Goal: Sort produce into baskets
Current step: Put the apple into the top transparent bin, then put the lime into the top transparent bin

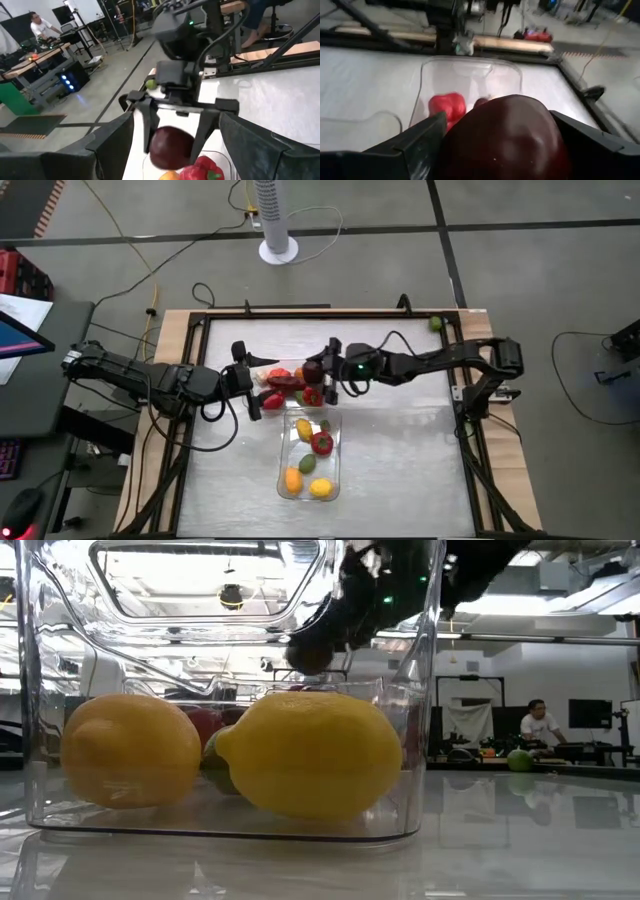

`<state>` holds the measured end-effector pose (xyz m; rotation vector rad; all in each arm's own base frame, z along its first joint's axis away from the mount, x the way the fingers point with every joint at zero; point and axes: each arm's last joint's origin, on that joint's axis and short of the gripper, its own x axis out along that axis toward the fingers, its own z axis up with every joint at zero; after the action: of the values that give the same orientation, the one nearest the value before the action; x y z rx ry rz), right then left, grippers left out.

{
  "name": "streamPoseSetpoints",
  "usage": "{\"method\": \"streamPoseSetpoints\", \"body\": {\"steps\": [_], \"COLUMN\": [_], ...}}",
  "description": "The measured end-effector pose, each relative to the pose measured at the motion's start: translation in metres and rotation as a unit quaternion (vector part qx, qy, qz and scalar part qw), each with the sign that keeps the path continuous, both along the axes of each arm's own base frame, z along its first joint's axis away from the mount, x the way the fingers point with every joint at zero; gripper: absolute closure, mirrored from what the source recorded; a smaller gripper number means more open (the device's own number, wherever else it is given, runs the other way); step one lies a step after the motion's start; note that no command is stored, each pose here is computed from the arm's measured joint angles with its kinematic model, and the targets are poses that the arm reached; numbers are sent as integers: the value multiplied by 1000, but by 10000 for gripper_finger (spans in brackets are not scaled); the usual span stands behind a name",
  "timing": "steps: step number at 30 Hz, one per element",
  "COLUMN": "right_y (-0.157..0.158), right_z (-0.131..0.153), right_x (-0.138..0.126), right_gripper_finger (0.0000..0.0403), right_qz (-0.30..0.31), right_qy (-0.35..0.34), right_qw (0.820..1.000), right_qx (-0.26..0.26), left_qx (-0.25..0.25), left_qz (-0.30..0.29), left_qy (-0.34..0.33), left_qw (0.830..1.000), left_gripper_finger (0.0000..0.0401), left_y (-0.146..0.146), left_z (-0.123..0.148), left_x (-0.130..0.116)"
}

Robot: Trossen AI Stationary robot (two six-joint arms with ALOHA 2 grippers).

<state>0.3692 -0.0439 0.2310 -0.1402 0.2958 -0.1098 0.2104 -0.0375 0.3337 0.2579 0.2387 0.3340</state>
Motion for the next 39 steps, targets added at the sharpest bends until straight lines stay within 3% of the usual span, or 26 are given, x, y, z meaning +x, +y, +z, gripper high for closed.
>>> {"method": "streamPoseSetpoints", "body": {"steps": [7,15,20,26,31,34,36,39], "right_y": [3,11,5,-10,-35,-57,-76,-106], "right_z": [12,34,46,34,5,-2,-7,-16], "right_x": [25,22,-4,-45,-91,-116,-133,-158], "right_gripper_finger": [7,8,8,19,27,30,31,33], "right_qz": [27,35,-55,-154,-270,-340,-393,-474], "right_qy": [41,58,133,202,239,235,247,272], "right_qw": [999,998,989,966,931,910,886,836], "right_qx": [7,-8,-34,-38,-60,-38,-2,52], "left_qx": [1,2,-2,-4,-4,-5,-6,-6], "left_qz": [0,1,2,3,3,3,3,3], "left_qy": [2,6,7,7,6,3,0,-2], "left_qw": [1000,1000,1000,1000,1000,1000,1000,1000], "left_gripper_finger": [121,121,121,121,121,121,121,121], "left_y": [0,0,0,0,0,0,0,0], "left_z": [0,-1,-2,-2,-2,-1,-1,0], "left_x": [0,0,0,0,0,0,0,0]}}
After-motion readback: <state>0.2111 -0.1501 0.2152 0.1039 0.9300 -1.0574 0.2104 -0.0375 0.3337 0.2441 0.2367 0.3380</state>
